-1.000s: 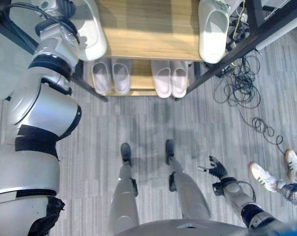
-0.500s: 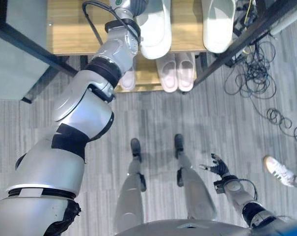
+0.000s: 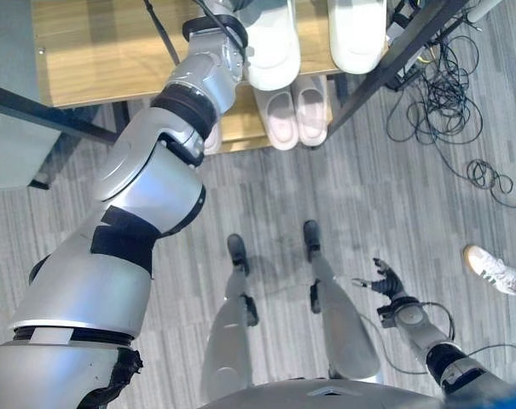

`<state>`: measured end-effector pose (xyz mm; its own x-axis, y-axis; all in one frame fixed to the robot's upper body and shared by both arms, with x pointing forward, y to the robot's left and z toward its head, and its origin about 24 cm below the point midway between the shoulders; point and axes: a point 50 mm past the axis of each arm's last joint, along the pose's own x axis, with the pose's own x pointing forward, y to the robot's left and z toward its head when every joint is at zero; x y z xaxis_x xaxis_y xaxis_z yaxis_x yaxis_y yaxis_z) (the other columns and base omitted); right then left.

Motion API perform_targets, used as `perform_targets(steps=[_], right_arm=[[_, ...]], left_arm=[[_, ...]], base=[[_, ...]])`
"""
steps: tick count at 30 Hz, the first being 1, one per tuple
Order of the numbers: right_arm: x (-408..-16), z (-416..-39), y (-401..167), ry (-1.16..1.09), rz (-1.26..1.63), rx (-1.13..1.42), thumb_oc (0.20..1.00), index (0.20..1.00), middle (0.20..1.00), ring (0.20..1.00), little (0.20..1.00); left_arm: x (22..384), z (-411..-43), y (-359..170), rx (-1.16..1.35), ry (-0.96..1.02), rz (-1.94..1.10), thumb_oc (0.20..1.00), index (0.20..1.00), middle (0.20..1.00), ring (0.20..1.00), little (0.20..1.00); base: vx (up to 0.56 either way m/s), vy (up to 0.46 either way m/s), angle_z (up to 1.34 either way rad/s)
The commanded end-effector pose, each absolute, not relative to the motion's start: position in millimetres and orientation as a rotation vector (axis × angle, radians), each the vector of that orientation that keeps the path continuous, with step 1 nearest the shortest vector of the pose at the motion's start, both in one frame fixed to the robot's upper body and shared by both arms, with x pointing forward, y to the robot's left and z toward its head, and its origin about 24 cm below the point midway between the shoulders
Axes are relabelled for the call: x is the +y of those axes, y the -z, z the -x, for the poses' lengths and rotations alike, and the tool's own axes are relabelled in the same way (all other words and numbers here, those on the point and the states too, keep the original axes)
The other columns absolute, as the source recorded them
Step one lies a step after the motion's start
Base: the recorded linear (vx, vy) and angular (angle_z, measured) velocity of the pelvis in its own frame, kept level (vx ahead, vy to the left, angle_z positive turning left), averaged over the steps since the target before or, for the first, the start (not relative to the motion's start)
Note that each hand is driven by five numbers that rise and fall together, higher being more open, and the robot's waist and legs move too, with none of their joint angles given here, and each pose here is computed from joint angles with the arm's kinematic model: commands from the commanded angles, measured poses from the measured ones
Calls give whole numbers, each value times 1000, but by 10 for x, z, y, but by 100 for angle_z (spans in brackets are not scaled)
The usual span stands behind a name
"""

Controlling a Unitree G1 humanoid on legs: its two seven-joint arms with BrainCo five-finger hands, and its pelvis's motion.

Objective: Arrange the slippers neatly on the shoe rack.

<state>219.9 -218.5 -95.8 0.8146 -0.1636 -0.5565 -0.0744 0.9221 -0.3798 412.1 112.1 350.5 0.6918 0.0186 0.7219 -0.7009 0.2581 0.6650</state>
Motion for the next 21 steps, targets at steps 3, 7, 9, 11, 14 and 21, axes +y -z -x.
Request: perform_targets(steps=[3, 7, 9, 11, 14, 21], right_arm=[[-2294, -2307, 872, 78, 444, 590, 1000, 1000, 1000, 1000, 1000], [-2296, -2321, 868, 80, 448, 589, 1000, 1000, 1000, 1000, 1000], [-2290, -2334, 861, 78, 452, 584, 1000, 1000, 1000, 1000, 1000], [-2295, -2331, 863, 79, 454, 586, 1000, 1000, 1000, 1000, 1000], [-2306, -2349, 849, 85, 457, 581, 1000, 1000, 1000, 1000, 1000], [-2324, -2408, 810, 100, 470, 564, 1000, 1000, 1000, 1000, 1000]], left_arm=[[1212, -3958, -4076, -722, -645, -1034, 200, 200, 200, 200, 200], [1179, -3961, -4069, -717, -642, -1029, 200, 200, 200, 200, 200], [1195, -3958, -4081, -712, -647, -1026, 200, 200, 200, 200, 200], [1207, -3954, -4095, -712, -651, -1026, 200, 200, 200, 200, 200], [1256, -3939, -4141, -707, -667, -1030, 200, 200, 200, 200, 200], [1207, -3859, -4314, -752, -697, -1059, 200, 200, 200, 200, 200]], base=[[9, -4, -1], [13, -2, -2], [25, -17, -8], [27, -12, -9], [25, -8, -4], [9, -4, 0]])
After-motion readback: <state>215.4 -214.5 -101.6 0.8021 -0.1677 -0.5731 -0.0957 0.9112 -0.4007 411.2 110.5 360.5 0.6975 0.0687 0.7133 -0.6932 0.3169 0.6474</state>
